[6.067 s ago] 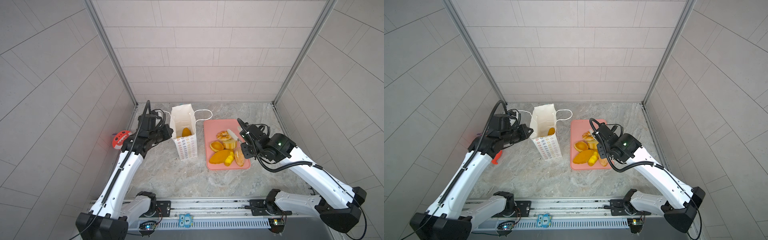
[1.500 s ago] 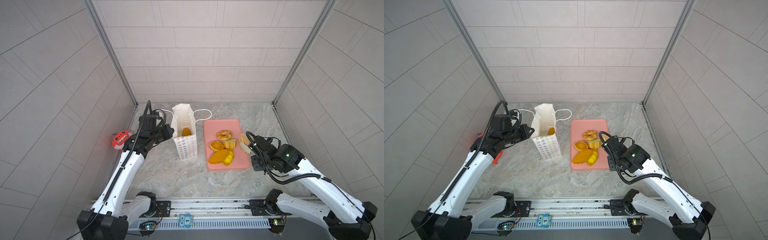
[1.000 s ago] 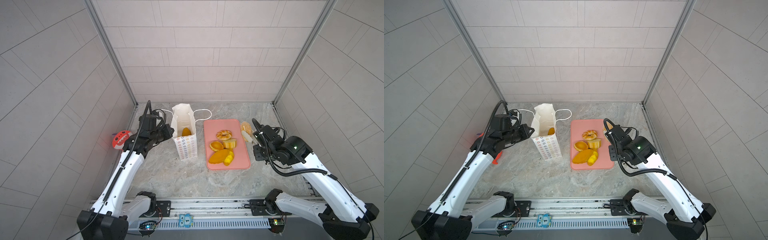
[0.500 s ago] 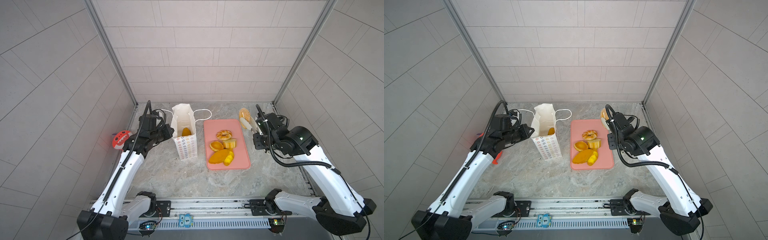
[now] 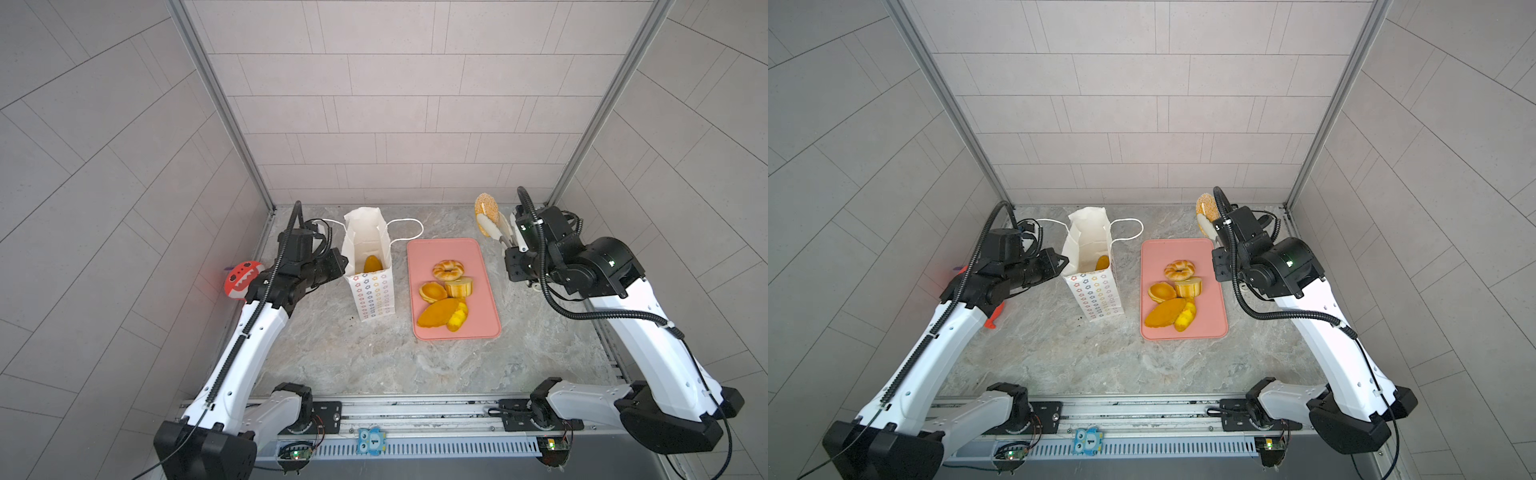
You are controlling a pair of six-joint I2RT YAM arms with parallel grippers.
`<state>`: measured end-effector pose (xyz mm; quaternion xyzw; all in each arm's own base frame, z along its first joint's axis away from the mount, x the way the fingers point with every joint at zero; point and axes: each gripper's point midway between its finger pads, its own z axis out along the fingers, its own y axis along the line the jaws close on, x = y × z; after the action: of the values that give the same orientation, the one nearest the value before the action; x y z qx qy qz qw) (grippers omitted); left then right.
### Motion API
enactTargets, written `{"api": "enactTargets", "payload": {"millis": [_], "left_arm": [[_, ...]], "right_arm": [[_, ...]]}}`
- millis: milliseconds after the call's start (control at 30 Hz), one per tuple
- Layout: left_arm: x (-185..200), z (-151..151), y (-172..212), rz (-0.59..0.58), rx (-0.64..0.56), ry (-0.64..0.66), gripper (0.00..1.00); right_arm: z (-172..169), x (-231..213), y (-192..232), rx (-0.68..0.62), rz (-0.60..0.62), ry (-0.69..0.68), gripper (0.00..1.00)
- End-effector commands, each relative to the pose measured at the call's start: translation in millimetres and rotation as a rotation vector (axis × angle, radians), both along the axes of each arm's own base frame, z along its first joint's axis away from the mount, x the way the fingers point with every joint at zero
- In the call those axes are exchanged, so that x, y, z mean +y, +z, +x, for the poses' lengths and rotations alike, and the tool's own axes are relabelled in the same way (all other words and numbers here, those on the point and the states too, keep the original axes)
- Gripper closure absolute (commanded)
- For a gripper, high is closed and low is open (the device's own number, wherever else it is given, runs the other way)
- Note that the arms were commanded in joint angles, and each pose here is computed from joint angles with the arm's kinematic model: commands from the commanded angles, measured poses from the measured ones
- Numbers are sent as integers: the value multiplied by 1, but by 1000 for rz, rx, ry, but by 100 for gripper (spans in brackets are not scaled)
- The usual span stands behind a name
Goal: Place the fake bread into the paper bag
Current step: 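Lift the sesame roll with the right gripper off the tray, then carry the sesame roll with the right gripper over the bag opening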
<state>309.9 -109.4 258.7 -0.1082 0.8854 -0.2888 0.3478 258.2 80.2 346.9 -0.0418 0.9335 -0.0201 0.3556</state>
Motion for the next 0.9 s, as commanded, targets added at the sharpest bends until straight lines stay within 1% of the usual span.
{"api": "enactTargets", "payload": {"millis": [0,567,867], "left_arm": [[2,-1,10,1,-13,9,90],[3,-2,12,6,-14,11,90],[3,-2,10,7,-7,14,90]], "right_arm": [[5,1,20,-67,22,6,67],[15,39,40,-103,186,112,69],[17,67,51,-119,208,182,69]]}}
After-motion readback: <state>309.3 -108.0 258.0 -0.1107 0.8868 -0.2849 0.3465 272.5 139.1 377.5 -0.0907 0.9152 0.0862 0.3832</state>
